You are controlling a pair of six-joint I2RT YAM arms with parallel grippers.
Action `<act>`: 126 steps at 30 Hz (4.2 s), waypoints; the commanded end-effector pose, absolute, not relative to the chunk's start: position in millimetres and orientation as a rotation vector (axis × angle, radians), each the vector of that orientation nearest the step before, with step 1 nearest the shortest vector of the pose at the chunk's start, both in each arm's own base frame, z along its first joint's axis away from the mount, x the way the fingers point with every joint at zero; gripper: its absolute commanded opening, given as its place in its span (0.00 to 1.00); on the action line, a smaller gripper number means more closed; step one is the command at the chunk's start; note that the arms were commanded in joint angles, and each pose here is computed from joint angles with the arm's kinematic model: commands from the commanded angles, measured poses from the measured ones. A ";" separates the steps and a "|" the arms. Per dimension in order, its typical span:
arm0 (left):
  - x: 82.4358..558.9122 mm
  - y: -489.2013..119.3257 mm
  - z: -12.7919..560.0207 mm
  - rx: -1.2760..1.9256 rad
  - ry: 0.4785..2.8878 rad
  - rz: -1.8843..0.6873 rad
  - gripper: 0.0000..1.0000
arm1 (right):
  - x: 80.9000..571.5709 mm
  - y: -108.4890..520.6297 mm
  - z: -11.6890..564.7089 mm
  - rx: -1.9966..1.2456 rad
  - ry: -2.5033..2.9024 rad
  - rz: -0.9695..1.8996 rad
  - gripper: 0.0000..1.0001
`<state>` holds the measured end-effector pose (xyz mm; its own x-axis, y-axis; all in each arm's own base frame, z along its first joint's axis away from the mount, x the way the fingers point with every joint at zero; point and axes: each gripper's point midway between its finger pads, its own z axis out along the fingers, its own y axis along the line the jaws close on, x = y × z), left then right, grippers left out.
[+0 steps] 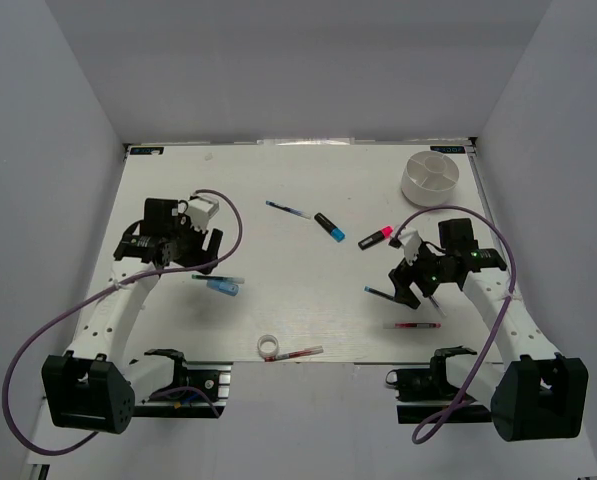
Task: Sort the stationery into containers
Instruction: Pick up the pen from the center of the board, then place the pen in the storage box.
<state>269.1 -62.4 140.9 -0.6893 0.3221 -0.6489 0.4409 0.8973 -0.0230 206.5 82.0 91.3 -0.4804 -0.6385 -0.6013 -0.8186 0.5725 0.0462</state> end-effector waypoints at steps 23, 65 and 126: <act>271.8 -59.0 75.3 1.822 1.987 -0.252 0.60 | 228.2 98.0 105.6 -1.069 2.311 0.568 0.86; 256.8 -34.2 -0.6 2.005 1.887 -0.400 0.30 | 251.2 107.5 119.1 -1.044 2.309 0.638 0.86; 202.6 -190.4 293.2 0.996 1.617 -1.412 0.01 | 249.2 366.5 376.5 -1.226 1.536 1.517 0.72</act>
<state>213.3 -189.5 282.9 -0.4532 0.0827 -0.8876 0.8883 0.1250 -0.4419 257.5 363.1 361.9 -0.3780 -0.1941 -0.9052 -0.9151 -0.0701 0.3971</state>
